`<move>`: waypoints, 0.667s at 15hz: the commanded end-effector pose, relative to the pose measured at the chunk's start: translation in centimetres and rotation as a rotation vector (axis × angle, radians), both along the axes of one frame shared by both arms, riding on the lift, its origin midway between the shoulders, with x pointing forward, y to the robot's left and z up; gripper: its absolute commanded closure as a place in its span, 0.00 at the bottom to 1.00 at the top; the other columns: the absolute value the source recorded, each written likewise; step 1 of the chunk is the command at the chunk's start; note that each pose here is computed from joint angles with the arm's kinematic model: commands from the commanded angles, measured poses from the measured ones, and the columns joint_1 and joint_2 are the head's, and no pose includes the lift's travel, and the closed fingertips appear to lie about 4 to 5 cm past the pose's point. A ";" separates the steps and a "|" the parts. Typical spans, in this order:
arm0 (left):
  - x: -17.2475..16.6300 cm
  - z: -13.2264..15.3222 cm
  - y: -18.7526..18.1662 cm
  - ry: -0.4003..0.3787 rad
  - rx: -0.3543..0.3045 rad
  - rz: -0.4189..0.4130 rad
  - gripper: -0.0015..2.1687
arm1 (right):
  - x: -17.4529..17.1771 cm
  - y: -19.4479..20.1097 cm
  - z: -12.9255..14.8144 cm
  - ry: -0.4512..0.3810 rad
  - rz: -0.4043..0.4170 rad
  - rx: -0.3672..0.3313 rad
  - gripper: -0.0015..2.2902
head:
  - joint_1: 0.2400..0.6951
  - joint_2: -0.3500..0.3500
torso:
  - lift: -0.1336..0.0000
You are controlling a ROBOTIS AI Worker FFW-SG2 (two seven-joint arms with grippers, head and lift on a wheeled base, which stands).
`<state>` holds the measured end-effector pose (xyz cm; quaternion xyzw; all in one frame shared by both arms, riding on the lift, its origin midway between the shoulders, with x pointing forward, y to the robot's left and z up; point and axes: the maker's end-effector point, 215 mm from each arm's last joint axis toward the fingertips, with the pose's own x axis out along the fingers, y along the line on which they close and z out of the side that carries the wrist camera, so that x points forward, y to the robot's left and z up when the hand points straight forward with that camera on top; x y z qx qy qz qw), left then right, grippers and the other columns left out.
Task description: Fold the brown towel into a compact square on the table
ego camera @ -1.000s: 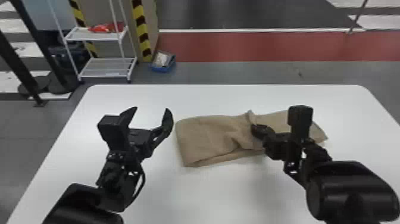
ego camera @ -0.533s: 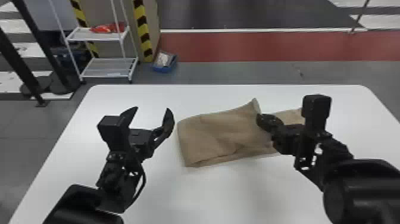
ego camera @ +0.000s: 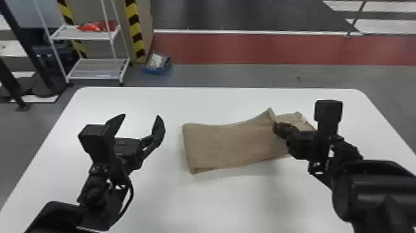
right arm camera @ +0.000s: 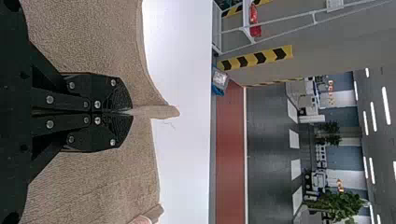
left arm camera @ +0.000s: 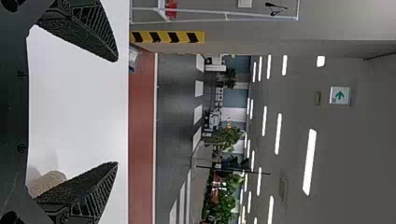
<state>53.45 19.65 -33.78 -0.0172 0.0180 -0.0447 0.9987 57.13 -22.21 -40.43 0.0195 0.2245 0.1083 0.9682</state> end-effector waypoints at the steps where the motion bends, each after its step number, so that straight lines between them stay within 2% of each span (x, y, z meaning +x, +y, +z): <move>1: -0.2 0.0 0.0 0.004 0.004 0.000 0.04 | 0.0 0.2 1.0 -0.015 0.013 0.017 0.56 | 1.00 0.46 | 0.08; 3: -0.5 0.0 0.4 0.004 0.006 0.006 0.04 | 0.1 -1.8 3.7 -0.059 -0.019 0.031 0.56 | 1.00 0.47 | 0.08; 5: -1.1 0.0 0.5 0.005 0.004 0.008 0.04 | 0.9 -5.9 4.1 -0.052 -0.076 0.014 0.56 | 1.00 0.46 | 0.08; 7: -1.2 -0.1 1.1 0.007 0.005 0.016 0.04 | 1.0 -7.5 1.0 0.006 -0.088 -0.005 0.56 | 1.00 0.41 | 0.08; 9: -1.2 -0.1 0.9 0.006 0.010 0.013 0.04 | 1.4 -7.4 -1.2 0.032 -0.074 -0.035 0.56 | 1.00 0.38 | 0.08; 10: -1.2 0.0 0.5 0.004 0.015 0.010 0.04 | 1.5 -7.1 -1.4 0.026 -0.068 -0.041 0.56 | 1.00 0.38 | 0.08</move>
